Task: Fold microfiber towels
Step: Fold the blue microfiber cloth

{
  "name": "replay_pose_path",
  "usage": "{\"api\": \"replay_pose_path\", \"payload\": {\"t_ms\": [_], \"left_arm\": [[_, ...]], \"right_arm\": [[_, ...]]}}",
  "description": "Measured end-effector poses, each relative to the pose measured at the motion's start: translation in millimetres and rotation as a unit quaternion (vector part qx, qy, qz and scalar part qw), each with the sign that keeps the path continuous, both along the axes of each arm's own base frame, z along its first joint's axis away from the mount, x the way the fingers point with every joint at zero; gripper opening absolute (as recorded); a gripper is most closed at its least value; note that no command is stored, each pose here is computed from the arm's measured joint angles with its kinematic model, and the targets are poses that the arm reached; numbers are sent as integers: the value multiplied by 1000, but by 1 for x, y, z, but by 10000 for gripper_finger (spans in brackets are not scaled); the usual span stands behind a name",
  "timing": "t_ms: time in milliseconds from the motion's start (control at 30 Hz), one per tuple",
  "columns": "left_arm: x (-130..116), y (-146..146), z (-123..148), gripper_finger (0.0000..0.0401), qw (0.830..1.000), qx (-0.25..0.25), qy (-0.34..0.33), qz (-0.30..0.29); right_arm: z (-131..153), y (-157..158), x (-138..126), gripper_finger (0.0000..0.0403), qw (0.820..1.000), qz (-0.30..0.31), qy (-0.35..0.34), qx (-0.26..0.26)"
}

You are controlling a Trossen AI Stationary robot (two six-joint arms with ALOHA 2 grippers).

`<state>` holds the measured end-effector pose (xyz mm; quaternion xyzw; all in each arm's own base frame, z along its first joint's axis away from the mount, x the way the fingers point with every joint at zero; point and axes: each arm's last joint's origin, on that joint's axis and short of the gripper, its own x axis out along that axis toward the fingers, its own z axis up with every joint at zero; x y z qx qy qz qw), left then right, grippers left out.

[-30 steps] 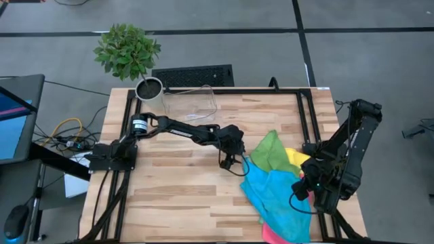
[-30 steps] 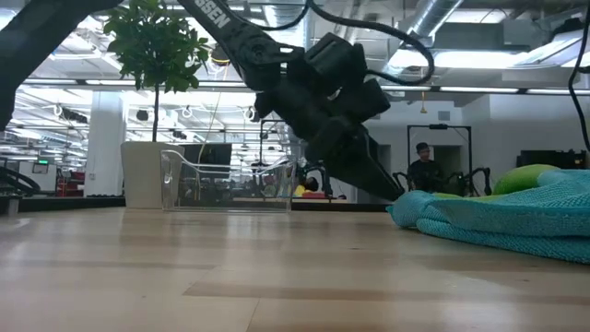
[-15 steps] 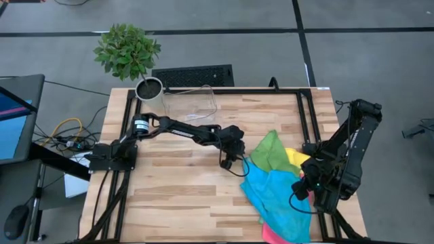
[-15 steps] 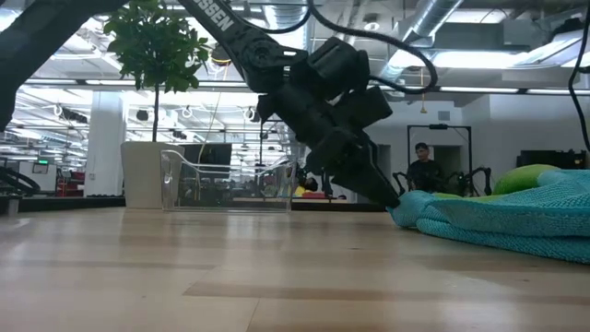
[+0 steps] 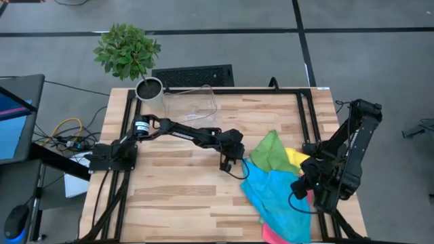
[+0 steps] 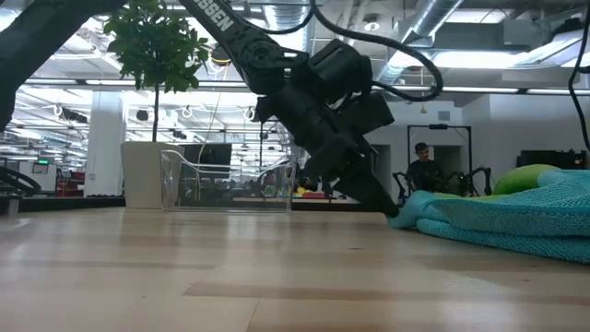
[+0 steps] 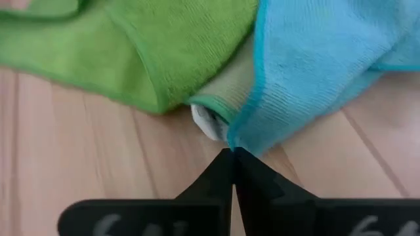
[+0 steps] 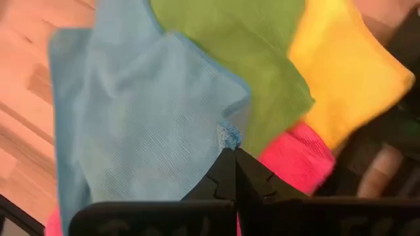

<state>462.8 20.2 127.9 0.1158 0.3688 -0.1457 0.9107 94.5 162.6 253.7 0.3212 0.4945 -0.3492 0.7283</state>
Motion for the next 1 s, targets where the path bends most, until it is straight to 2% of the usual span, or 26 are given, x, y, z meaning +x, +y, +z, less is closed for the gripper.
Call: {"api": "replay_pose_path", "payload": {"t_ms": [233,467,700,1000], "left_arm": [[-24,-21,42,1,997,27,64,45],[-57,-54,108,0,996,19,58,68],[-117,-96,165,0,987,51,78,132],[-192,-146,200,0,971,41,93,216]], "right_arm": [[14,-5,17,9,998,29,-44,-26],[38,-14,41,9,991,74,-93,-65],[54,-17,66,9,979,120,-145,-75],[69,-14,98,9,948,192,-243,-71]]}}
